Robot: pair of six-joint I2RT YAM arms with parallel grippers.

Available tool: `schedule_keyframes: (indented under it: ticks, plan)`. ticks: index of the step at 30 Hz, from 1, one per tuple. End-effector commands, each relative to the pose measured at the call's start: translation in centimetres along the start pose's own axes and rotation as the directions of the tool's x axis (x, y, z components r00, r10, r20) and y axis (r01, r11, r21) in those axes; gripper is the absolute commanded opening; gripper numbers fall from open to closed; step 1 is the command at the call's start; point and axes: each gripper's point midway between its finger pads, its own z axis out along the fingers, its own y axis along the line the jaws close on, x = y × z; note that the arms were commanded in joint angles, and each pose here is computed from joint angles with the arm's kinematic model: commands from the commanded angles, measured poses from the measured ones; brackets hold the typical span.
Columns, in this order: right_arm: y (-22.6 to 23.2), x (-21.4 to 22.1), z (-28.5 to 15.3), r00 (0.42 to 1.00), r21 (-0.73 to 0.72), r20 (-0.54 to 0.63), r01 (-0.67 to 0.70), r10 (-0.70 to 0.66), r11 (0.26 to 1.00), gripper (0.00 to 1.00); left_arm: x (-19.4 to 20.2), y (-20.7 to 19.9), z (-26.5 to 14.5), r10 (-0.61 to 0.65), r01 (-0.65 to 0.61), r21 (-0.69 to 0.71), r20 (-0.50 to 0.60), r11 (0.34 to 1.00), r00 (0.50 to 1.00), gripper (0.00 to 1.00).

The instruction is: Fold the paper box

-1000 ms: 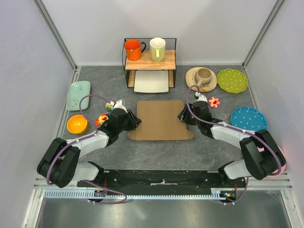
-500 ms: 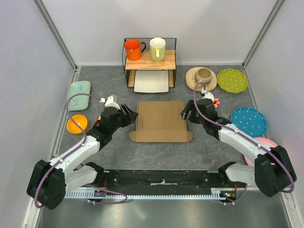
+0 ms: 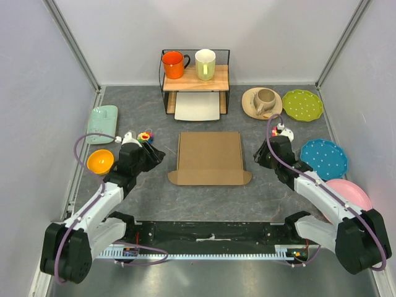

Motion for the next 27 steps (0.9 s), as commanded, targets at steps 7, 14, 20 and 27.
schedule_keyframes:
  ticks: [7, 14, 20, 27]
  plan:
    - [1.2, 3.0, 1.5, 0.996, -0.108, -0.085, -0.045, 0.036, 0.993, 0.21, 3.8, -0.7, 1.9, -0.073, 0.093, 0.103, -0.188, 0.99, 0.98, 0.5]
    - [2.3, 4.2, 2.9, 0.989, -0.15, -0.139, -0.062, 0.041, 0.987, 0.14, 4.8, -1.2, 3.1, -0.095, 0.129, 0.125, -0.245, 0.984, 0.965, 0.39]
    - [2.6, 4.7, 3.0, 0.987, -0.179, -0.151, -0.073, 0.046, 0.981, 0.09, 5.2, -1.2, 3.3, -0.093, 0.132, 0.145, -0.248, 0.981, 0.964, 0.32]
    - [2.6, 5.3, 3.1, 0.985, -0.19, -0.167, -0.076, 0.044, 0.979, 0.07, 6.0, -1.3, 3.4, -0.091, 0.137, 0.157, -0.27, 0.978, 0.959, 0.26]
